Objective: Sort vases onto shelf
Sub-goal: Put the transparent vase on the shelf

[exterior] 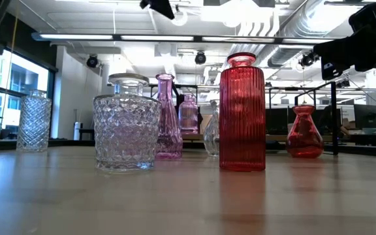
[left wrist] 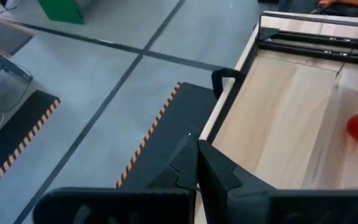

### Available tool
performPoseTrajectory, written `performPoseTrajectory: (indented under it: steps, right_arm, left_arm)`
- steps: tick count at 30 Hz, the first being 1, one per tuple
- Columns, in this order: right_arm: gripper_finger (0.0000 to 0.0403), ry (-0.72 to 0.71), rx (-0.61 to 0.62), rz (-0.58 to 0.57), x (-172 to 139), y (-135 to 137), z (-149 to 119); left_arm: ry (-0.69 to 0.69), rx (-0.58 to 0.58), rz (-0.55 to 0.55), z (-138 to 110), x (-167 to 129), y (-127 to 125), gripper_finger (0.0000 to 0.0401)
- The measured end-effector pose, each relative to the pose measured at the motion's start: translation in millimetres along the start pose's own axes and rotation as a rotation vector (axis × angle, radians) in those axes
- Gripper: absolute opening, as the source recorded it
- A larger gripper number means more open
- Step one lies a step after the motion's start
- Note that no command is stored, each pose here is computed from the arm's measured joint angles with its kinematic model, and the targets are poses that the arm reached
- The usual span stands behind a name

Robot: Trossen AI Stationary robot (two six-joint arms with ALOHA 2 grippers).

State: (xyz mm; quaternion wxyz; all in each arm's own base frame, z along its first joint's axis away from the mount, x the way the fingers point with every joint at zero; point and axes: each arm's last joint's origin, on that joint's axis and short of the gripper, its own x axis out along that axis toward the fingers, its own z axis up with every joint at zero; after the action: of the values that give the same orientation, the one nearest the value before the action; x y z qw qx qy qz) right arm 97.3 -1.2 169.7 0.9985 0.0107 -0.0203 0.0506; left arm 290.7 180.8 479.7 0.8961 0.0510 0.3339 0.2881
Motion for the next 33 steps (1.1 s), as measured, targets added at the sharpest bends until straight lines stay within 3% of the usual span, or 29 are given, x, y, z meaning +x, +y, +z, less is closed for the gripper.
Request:
performPoseTrajectory:
  steps: [11, 17, 20, 26, 33]
  right_arm:
    - [0.0, 0.0, 0.0, 0.0, 0, 0, 0]
    - [0.0, 0.0, 0.0, 0.0, 0, 0, 0]
    - [0.0, 0.0, 0.0, 0.0, 0, 0, 0]
    - [0.0, 0.0, 0.0, 0.0, 0, 0, 0]
    - [0.0, 0.0, 0.0, 0.0, 0, 0, 0]
  left_arm:
    - [-0.045, 0.005, -0.008, 3, -17, -5, 0.0]
    - [-0.045, 0.029, -0.072, 1, -33, -16, 0.0]
    - [-0.165, 0.024, -0.077, -5, -56, -16, 0.0]
    - [-0.377, -0.018, -0.013, -53, -87, -16, 0.0]
    - [-0.25, -0.038, 0.033, -122, -83, -28, 0.0]
